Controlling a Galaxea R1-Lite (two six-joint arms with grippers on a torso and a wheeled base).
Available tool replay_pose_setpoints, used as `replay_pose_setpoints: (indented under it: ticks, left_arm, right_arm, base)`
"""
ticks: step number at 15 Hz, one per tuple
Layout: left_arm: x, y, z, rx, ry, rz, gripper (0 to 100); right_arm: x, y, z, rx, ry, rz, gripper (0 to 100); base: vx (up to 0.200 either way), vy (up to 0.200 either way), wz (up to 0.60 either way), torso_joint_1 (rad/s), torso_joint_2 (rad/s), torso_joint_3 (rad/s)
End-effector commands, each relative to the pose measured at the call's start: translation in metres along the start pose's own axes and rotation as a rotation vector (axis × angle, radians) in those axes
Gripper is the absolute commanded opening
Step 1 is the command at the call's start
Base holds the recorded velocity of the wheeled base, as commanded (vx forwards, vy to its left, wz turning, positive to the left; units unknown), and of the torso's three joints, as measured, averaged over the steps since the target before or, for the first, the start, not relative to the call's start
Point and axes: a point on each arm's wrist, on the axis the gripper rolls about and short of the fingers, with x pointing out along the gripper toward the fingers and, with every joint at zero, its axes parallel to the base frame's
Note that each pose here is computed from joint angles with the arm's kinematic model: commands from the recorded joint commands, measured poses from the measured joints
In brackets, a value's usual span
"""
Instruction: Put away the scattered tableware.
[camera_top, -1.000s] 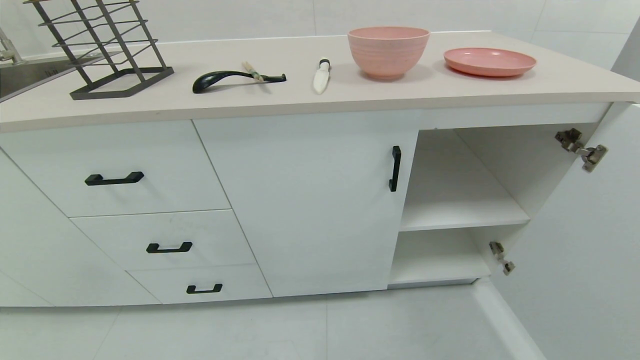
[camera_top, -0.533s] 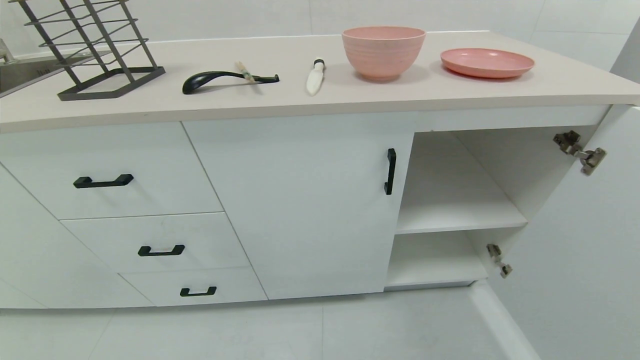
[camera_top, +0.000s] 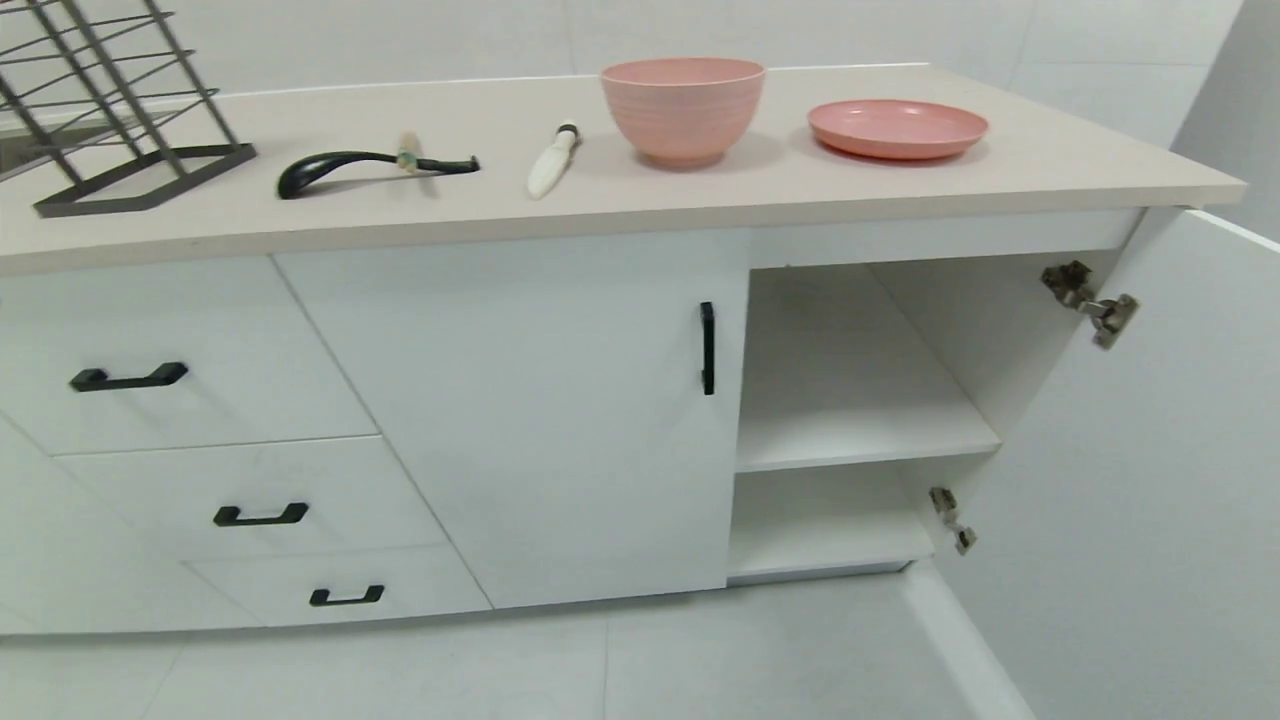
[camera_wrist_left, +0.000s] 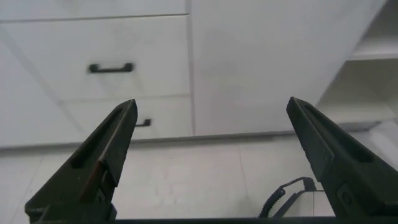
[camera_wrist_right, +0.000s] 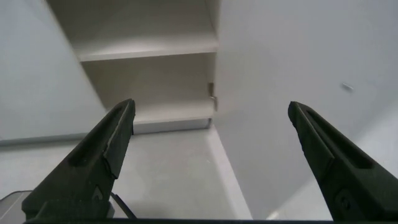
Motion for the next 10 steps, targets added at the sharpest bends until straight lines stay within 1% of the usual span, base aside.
replay_pose_setpoints:
  ticks: [1, 5, 10]
  left_arm:
    - [0.0002, 0.0, 0.0001, 0.002, 0.003, 0.001, 100]
    - [0.0002, 0.0, 0.0001, 0.006, 0.003, 0.001, 100]
    - [0.0002, 0.0, 0.0001, -0.001, 0.003, 0.002, 100]
  right_arm:
    - [0.0, 0.0, 0.0, -0.001, 0.0, -0.001, 100]
    - [0.0, 0.0, 0.0, -0.001, 0.0, -0.001, 100]
    - [0.0, 0.0, 0.0, -0.008, -0.001, 0.004, 100]
  base:
    - [0.0, 0.0, 0.0, 0.0, 0.0, 0.0]
    - [0.2, 0.0, 0.0, 0.001, 0.0, 0.002]
    - [0.0, 0.0, 0.0, 0.0, 0.0, 0.0]
